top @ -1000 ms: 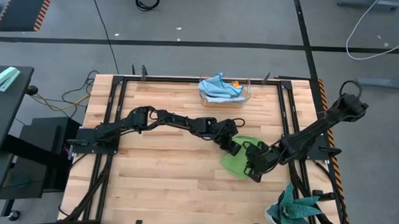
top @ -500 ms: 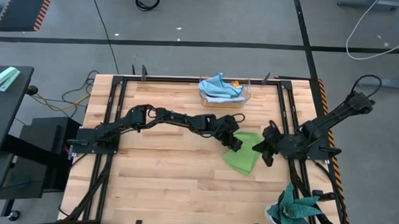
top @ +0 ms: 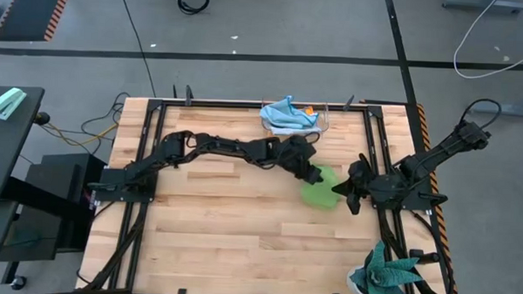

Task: Fold microfiber towels
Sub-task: Put the green microfiber cloth into the transparent bin

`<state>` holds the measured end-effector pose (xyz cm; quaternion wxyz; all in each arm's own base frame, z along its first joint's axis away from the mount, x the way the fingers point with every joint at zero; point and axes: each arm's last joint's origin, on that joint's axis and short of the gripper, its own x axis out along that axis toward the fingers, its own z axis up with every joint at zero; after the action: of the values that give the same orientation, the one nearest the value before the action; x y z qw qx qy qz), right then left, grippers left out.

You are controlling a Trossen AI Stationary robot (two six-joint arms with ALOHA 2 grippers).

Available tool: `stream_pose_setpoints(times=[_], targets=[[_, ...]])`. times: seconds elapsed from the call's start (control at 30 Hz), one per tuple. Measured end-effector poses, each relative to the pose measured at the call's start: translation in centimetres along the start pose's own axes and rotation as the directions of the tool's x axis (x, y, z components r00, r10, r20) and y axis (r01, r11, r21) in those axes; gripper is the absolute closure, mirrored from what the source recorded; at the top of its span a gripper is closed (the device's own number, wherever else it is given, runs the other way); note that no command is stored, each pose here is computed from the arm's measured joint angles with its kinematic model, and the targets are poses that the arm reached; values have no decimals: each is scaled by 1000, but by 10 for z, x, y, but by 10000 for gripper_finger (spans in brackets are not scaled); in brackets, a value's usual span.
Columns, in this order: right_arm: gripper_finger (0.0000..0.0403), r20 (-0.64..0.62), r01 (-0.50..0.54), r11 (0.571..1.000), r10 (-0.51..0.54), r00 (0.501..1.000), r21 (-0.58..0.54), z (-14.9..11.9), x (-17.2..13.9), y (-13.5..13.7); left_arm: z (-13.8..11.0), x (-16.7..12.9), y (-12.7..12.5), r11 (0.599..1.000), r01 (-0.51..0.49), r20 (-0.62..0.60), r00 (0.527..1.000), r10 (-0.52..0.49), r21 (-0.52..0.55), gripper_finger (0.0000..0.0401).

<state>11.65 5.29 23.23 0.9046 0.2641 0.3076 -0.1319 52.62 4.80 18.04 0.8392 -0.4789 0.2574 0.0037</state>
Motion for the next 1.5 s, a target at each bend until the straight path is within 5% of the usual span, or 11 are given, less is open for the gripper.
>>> stream_pose_setpoints(times=[0.27,0.6,0.83,1.0,1.33,1.5], targets=[[394,146,38,999,-34,989,-27,17,-13,6,52,-27,-33,994,74,102,991,-82,78,389],[395,327,-6,994,41,944,-107,71,-69,28,129,-91,-48,985,-45,225,974,7,166,389],[395,374,7,989,49,926,-148,92,-100,30,178,-137,-22,994,-67,354,934,34,81,389],[395,363,50,985,13,932,-163,92,-102,26,195,-154,8,997,-81,339,937,78,-6,389],[395,309,130,983,-84,947,-130,84,-97,19,194,-125,73,980,-21,157,986,53,-198,389],[395,295,166,979,-126,947,-115,81,-96,15,205,-127,79,982,74,221,975,-34,-175,389]])
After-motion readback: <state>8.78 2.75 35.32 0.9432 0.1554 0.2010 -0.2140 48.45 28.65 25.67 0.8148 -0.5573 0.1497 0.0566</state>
